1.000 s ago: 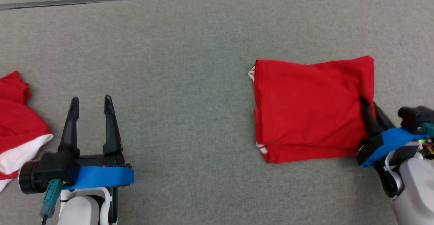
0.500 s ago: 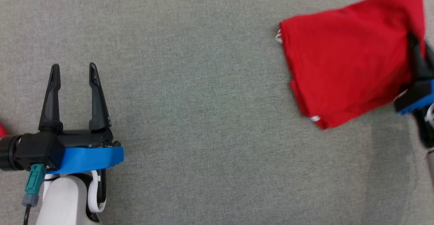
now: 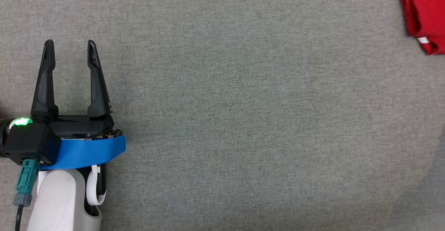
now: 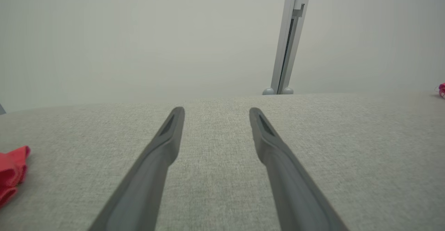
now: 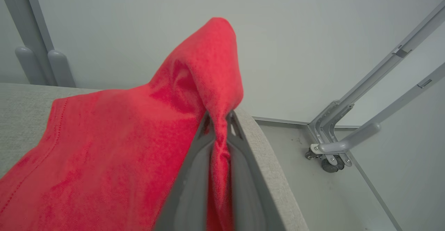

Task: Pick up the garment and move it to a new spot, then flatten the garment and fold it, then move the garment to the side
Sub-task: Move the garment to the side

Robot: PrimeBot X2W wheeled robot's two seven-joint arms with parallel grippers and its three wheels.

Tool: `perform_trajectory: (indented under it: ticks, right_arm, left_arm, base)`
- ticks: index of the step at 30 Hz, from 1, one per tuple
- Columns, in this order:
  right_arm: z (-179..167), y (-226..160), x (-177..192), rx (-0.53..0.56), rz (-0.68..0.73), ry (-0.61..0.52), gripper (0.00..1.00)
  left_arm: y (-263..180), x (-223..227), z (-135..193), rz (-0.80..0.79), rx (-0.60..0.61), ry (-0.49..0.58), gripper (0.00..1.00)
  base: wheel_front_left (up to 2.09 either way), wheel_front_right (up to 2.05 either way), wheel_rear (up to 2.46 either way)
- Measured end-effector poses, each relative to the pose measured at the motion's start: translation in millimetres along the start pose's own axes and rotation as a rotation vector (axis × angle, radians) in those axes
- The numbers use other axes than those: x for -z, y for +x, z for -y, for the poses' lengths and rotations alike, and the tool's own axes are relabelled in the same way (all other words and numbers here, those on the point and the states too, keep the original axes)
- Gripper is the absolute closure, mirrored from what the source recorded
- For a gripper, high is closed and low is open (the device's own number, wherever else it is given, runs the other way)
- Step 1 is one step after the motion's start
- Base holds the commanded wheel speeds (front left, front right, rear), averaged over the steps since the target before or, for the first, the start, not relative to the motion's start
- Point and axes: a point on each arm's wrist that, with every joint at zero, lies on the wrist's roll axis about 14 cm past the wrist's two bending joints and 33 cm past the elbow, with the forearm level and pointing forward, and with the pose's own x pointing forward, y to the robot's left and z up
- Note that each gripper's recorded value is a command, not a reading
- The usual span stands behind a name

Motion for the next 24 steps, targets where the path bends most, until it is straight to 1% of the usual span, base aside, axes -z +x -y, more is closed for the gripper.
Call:
perform_trajectory:
  ticks: [7, 8, 9, 10, 13, 17, 21, 24]
  right_arm:
    - [10, 13, 12, 0.030, -0.065, -0.041, 1.00]
    - [11, 14, 15, 0.034, -0.075, -0.042, 0.73]
    - [11, 15, 16, 0.036, -0.082, -0.044, 0.52]
    - [11, 16, 16, 0.037, -0.082, -0.045, 0.00]
    - [10, 18, 11, 0.039, -0.056, -0.039, 0.00]
    - [3, 15, -5, 0.029, 0.015, -0.016, 0.00]
    - [-21, 6, -26, -0.022, 0.097, 0.021, 0.00]
    - [-46, -7, -41, -0.078, 0.152, 0.073, 0.00]
  left_arm:
    - [2, 3, -5, -0.003, -0.011, 0.007, 0.00]
    - [3, 4, -5, -0.004, -0.012, 0.007, 0.00]
    - [2, 4, -5, -0.006, -0.014, 0.008, 0.00]
    - [2, 4, -6, -0.006, -0.016, 0.008, 0.00]
    - [2, 2, -6, -0.002, -0.017, 0.011, 0.00]
    - [-2, -9, -9, 0.016, -0.028, 0.017, 0.00]
    - [-15, -17, -14, 0.017, -0.052, 0.015, 0.00]
    - [-28, -29, -18, 0.032, -0.070, 0.016, 0.00]
  base:
    - [0.00, 0.00, 0.00]
    - [0.00, 0.00, 0.00]
    - [0.00, 0.00, 0.00]
    - [0.00, 0.00, 0.00]
    - [0.00, 0.00, 0.00]
    - [0.00, 0.00, 0.00]
    - [0.00, 0.00, 0.00]
    - [0.00, 0.00, 0.00]
